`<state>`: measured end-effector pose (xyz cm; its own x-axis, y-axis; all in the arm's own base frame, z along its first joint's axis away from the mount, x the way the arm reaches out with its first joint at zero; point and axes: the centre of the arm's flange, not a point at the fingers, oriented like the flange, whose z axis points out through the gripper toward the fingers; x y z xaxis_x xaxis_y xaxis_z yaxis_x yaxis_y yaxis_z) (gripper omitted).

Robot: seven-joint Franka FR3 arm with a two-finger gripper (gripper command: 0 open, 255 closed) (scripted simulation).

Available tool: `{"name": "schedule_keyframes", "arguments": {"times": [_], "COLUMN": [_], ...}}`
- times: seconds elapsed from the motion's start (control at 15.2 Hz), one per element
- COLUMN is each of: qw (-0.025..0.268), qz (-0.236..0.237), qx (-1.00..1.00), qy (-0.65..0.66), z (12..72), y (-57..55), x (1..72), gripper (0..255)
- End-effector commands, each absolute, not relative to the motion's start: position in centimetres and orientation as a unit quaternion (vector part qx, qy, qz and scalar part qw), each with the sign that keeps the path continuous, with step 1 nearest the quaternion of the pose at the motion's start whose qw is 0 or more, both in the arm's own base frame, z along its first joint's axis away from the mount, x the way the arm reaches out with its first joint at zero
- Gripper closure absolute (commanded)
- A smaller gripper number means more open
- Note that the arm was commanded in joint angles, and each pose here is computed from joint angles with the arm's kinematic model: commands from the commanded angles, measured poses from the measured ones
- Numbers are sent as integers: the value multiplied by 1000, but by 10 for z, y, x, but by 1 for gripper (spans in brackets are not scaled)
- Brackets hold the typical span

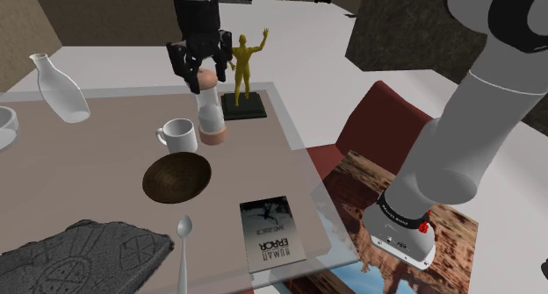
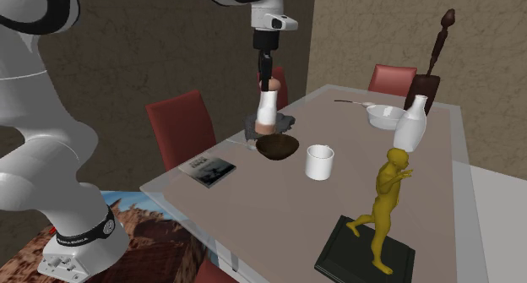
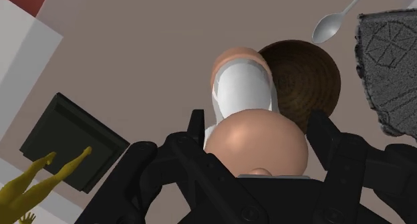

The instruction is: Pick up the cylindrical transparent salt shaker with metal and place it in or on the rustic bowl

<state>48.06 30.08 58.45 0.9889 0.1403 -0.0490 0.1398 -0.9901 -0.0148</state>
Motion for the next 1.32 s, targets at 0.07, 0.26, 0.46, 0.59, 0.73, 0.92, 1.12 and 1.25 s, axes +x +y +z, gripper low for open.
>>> {"name": "schedule_keyframes", "arguments": {"times": [0.07, 0.26, 0.46, 0.59, 0.73, 0.92, 1.12, 1.25], "qw": [6, 6, 6, 6, 6, 6, 6, 6], "qz": [25, 25, 25, 25, 25, 25, 25, 25], "qx": [-997, -997, -997, -997, -997, -997, -997, -997], "qy": [-69, -69, -69, -69, -69, -69, -69, -69], "z": [595, 606, 615, 604, 594, 578, 562, 552], "y": [337, 373, 403, 403, 403, 403, 403, 403], "x": [494, 506, 516, 515, 516, 516, 516, 516], "gripper": [255, 255, 255, 255, 255, 255, 255, 255]}}
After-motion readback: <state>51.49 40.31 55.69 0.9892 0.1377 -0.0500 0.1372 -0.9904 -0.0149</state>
